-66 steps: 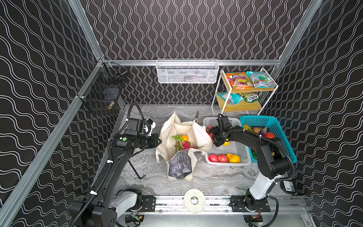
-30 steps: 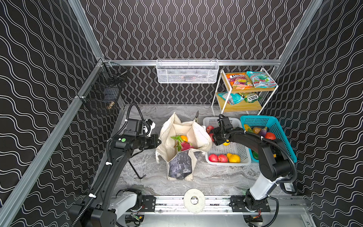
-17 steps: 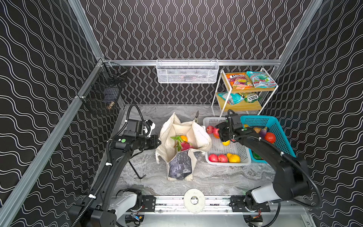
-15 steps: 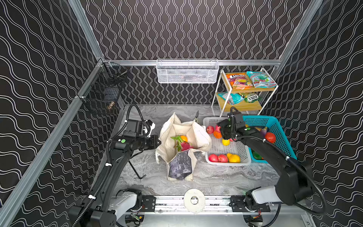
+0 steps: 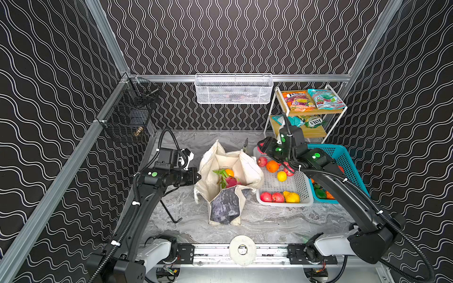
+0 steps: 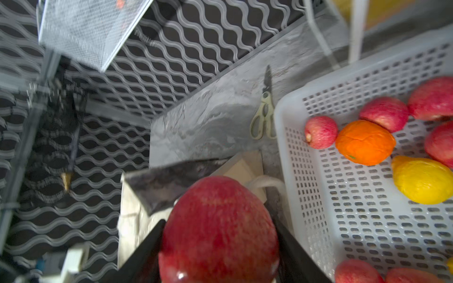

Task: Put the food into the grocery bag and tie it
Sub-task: 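Carry the red apple over the tote bag with the right gripper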

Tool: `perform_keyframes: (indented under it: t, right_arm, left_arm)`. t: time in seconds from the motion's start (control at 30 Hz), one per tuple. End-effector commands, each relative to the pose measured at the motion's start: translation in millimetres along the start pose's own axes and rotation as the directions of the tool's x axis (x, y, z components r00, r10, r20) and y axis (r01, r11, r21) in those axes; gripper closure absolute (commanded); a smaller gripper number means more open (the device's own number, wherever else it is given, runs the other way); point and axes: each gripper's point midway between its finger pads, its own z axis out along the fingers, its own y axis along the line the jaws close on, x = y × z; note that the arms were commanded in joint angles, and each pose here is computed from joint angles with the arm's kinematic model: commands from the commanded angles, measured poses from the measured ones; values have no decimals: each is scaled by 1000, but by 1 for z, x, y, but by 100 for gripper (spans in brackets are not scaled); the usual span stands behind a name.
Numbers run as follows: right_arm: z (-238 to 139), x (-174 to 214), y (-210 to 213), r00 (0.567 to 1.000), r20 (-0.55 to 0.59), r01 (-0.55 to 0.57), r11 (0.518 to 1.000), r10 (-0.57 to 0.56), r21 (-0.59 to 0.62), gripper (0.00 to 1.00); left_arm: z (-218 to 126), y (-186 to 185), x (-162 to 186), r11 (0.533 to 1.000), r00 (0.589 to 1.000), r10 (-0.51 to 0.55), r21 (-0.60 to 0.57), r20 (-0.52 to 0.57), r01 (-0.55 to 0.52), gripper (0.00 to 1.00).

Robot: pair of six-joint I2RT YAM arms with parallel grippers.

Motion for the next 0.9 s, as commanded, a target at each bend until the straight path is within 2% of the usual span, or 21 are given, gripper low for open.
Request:
perform_keyframes:
  t: [0.0, 0.17, 0.37, 0.6, 0.87]
  right_arm:
    - [2, 25, 17, 983, -88, 160, 987, -161, -16, 42]
    - [12, 60, 51, 940, -170, 283, 954, -296, -96, 42]
    - [29, 90, 71, 904, -232, 330, 931, -359, -155, 42]
    - [58, 120, 81, 856, -300, 390, 907, -421, -160, 42]
    - [85, 136, 89, 816, -334, 444, 881, -472, -162, 42]
  left_arm:
    - [-2, -3, -4, 1000, 1000, 19, 6, 7, -19, 100]
    - [-3, -3, -5, 1000, 1000, 21, -1, 7, -21, 100]
    - [-2, -3, -5, 1000, 1000, 16, 3, 7, -16, 100]
    - [-2, -3, -3, 1000, 1000, 17, 5, 5, -17, 100]
    - [-3, -4, -1, 1000, 1000, 20, 9, 6, -20, 100]
